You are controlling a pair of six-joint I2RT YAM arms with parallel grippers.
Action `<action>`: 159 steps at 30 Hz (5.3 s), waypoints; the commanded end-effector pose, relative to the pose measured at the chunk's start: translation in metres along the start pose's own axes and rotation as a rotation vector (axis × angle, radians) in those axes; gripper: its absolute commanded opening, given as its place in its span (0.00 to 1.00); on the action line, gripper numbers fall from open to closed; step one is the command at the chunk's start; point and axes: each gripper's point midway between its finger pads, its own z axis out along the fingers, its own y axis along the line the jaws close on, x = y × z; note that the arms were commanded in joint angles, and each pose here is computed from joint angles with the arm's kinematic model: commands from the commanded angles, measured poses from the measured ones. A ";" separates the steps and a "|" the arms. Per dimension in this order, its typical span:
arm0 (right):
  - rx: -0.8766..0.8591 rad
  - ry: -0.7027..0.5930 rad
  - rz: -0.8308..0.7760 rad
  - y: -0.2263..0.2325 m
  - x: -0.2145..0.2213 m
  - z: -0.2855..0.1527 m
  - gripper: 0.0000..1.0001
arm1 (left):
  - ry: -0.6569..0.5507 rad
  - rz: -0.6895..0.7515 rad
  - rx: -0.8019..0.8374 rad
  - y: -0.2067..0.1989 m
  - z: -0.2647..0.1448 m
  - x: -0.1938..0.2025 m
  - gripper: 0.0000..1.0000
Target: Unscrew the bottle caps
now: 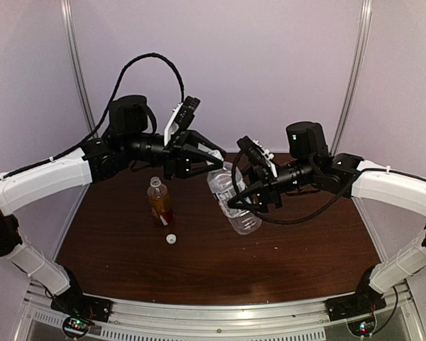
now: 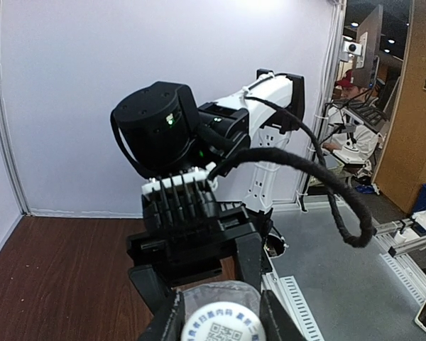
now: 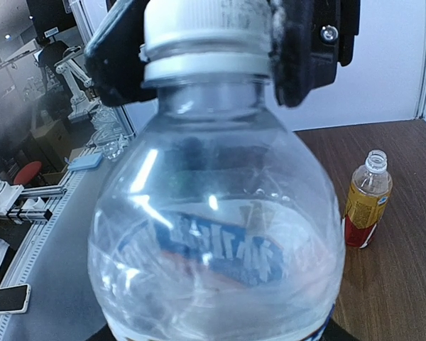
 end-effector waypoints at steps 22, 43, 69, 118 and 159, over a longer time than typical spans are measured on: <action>-0.093 -0.053 0.015 0.014 -0.001 0.000 0.42 | -0.171 -0.025 -0.038 -0.005 -0.011 -0.022 0.61; 0.269 -0.042 0.012 -0.038 -0.006 -0.015 0.38 | -0.176 -0.206 -0.389 0.040 -0.033 -0.020 0.00; 0.129 -0.014 -0.005 -0.017 0.008 -0.007 0.36 | -0.150 -0.104 -0.325 0.022 -0.045 -0.021 0.70; 0.206 -0.043 0.020 -0.033 -0.006 -0.007 0.35 | -0.118 -0.205 -0.291 0.022 -0.017 -0.006 0.05; -0.187 -0.065 0.021 0.030 -0.004 -0.001 0.37 | -0.113 0.053 0.035 -0.038 -0.021 -0.032 0.77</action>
